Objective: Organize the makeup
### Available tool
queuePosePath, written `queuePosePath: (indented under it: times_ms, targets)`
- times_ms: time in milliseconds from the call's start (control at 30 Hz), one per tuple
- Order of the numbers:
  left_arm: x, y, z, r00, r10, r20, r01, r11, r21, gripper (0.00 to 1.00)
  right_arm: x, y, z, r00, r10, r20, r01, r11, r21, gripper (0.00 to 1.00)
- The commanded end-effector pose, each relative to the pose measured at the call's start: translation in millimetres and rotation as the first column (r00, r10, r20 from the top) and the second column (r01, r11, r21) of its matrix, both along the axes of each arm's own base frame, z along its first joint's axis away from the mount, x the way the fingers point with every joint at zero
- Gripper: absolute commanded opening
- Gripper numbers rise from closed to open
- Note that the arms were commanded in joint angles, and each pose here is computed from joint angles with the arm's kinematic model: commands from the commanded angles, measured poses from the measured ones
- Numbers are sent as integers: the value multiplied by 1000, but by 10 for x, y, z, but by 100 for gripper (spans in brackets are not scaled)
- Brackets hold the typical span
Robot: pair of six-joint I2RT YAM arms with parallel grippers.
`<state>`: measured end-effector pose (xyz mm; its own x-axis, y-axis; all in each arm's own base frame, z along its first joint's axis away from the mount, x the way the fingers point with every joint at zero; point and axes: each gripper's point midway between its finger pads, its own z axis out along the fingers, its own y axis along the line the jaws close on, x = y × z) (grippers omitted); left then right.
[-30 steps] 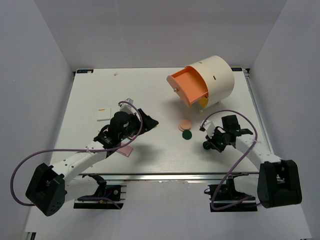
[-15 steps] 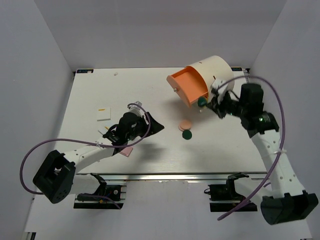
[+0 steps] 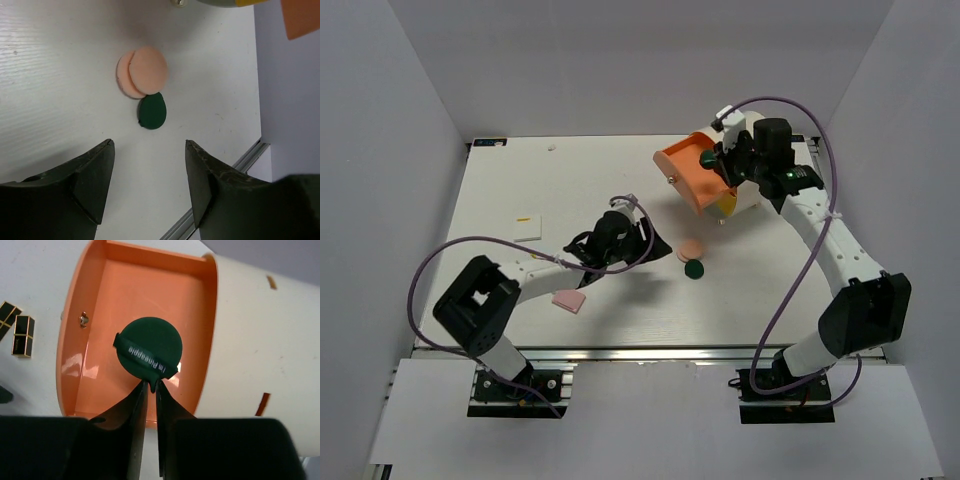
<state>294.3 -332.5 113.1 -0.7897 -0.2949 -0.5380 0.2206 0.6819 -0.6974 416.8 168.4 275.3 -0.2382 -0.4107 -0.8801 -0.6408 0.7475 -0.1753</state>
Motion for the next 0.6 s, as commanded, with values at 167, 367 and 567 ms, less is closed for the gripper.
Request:
queuePosePath:
  times_ms: [167, 367, 567]
  targets:
    - [296, -510, -116, 1000, -11, 14, 11, 999, 31, 62, 101, 16, 291, 996, -21, 81, 20, 1000, 14, 54]
    - [510, -712, -329, 1000, 7, -12, -6, 994, 112, 56, -123, -83, 577, 994, -25, 104, 17, 997, 77, 60]
    - [630, -822, -478, 999, 13, -36, -7, 988, 155, 54, -424, -289, 464, 996, -53, 77, 46, 994, 96, 60]
